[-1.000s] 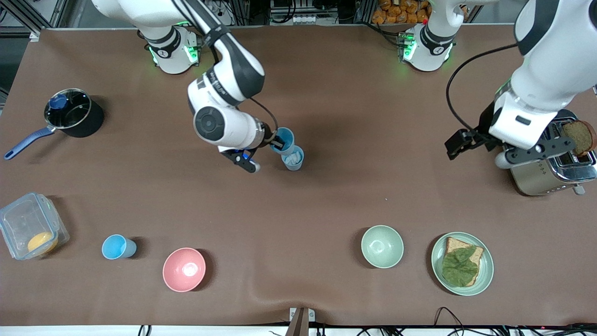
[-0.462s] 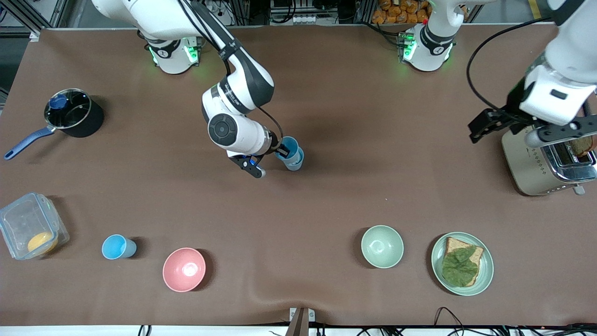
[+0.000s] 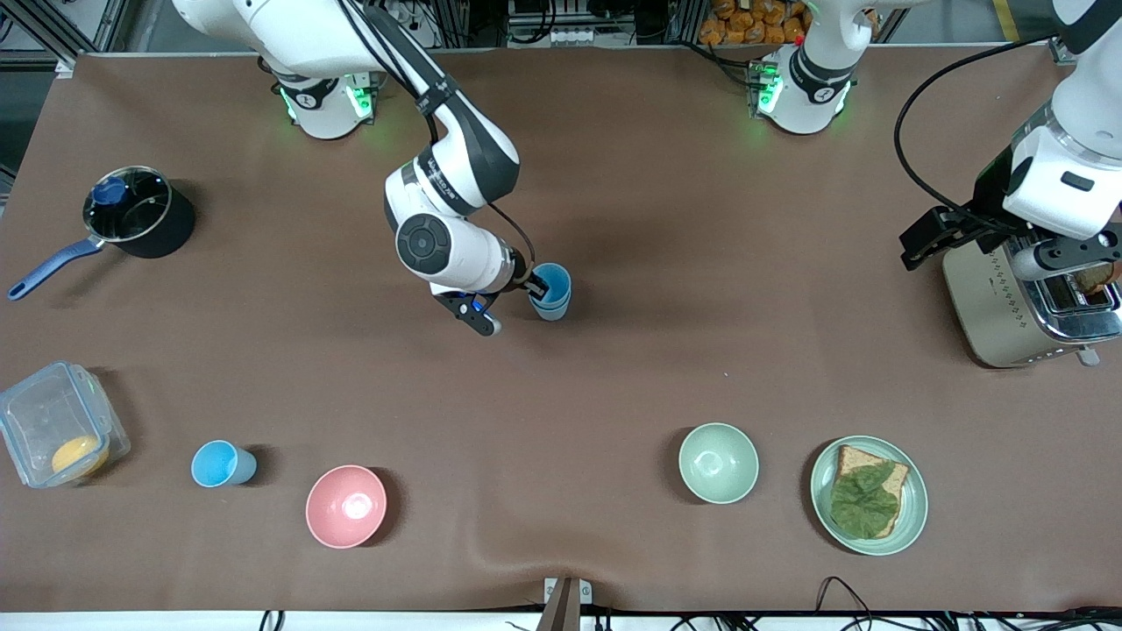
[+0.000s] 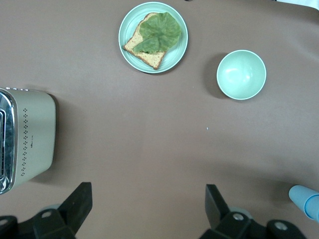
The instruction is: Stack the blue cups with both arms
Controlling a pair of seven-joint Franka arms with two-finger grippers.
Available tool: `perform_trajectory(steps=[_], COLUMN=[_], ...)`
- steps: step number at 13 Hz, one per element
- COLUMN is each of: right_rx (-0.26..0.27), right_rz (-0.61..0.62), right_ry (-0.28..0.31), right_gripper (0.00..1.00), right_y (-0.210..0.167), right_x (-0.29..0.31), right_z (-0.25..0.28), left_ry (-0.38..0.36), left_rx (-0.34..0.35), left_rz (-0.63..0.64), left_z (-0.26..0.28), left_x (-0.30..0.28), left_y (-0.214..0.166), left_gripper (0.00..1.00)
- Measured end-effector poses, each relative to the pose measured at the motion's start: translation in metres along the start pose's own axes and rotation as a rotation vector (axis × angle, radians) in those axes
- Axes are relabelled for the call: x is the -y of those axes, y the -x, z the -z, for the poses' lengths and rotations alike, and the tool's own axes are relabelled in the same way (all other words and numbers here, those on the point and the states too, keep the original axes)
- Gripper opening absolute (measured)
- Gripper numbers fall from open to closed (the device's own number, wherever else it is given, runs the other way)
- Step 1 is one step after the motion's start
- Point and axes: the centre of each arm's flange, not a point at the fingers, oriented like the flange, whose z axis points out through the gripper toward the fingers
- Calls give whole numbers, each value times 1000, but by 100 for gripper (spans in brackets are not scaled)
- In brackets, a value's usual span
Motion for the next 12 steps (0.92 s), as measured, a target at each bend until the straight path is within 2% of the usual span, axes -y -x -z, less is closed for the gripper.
perform_trajectory(steps=[2, 5, 6, 7, 10, 12], right_rx=[-9, 8, -4, -25, -85, -174], right_rz=[52, 234, 294, 354, 514, 617], right_ry=[47, 163, 200, 222, 204, 220], right_gripper=[59, 95, 100, 100, 100, 100], right_y=[-19, -86, -109, -125, -153, -155], right_x=[-10, -73, -100, -123, -182, -219], right_z=[35, 124, 153, 179, 251, 307], left_ry=[-2, -4, -4, -4, -4, -4], left_rx=[0, -4, -7, -9, -10, -9], left_rz=[15, 35, 38, 38, 36, 35], left_z=[0, 2, 4, 6, 7, 8], left_x=[10, 32, 34, 34, 33, 33], left_y=[-4, -11, -10, -9, -8, -7], left_gripper=[100, 100, 100, 100, 100, 100])
